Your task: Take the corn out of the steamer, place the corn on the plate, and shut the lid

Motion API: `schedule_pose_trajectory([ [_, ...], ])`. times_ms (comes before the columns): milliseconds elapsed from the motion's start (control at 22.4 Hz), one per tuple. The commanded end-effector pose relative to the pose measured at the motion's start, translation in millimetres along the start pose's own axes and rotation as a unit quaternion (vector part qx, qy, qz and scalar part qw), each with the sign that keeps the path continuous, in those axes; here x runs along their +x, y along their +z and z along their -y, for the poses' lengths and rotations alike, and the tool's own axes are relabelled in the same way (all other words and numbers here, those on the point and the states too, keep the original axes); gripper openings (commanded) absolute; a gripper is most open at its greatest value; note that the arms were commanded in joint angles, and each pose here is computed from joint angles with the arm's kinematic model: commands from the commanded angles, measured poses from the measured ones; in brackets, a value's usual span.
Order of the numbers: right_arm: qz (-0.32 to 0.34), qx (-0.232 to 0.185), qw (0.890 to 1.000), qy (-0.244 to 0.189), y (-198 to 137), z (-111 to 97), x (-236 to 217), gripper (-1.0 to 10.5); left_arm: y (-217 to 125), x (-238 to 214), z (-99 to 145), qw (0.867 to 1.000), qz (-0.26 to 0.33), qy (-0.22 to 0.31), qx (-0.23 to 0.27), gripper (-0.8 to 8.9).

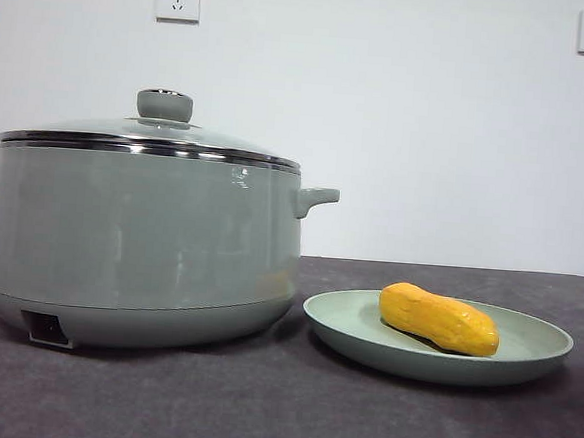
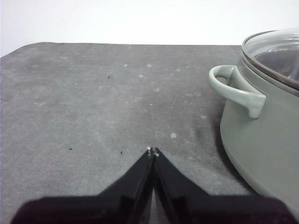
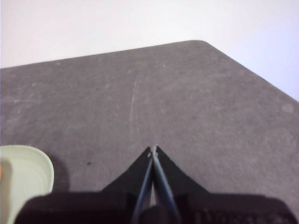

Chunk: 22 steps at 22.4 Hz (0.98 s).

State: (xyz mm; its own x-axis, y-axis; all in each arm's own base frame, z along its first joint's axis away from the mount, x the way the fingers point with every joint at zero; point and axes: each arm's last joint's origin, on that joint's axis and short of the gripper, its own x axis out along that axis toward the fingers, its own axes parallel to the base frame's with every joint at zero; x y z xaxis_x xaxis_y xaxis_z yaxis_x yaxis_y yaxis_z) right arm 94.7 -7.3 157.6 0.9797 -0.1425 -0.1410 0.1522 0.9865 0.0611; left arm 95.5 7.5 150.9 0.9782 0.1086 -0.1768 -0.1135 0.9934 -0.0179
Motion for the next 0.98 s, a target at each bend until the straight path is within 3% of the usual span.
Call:
schedule_pose_trajectory([
  [45,0.008,-0.012,0.999,0.029,-4.4,-1.3,2.2,0.0,-4.2,1.3,-0.4,1.000,-0.004,0.002,0.005,-0.03],
  [313,-0.001,-0.047,0.995,0.087,-6.3,-4.5,1.8,0.0,-4.2,1.3,-0.4,1.000,-0.004,0.002,0.005,-0.03],
  [983,-0.029,-0.033,0.996,0.080,-10.9,-4.0,2.7,0.0,-4.2,1.3,-0.4,1.000,-0.004,0.002,0.005,-0.03],
])
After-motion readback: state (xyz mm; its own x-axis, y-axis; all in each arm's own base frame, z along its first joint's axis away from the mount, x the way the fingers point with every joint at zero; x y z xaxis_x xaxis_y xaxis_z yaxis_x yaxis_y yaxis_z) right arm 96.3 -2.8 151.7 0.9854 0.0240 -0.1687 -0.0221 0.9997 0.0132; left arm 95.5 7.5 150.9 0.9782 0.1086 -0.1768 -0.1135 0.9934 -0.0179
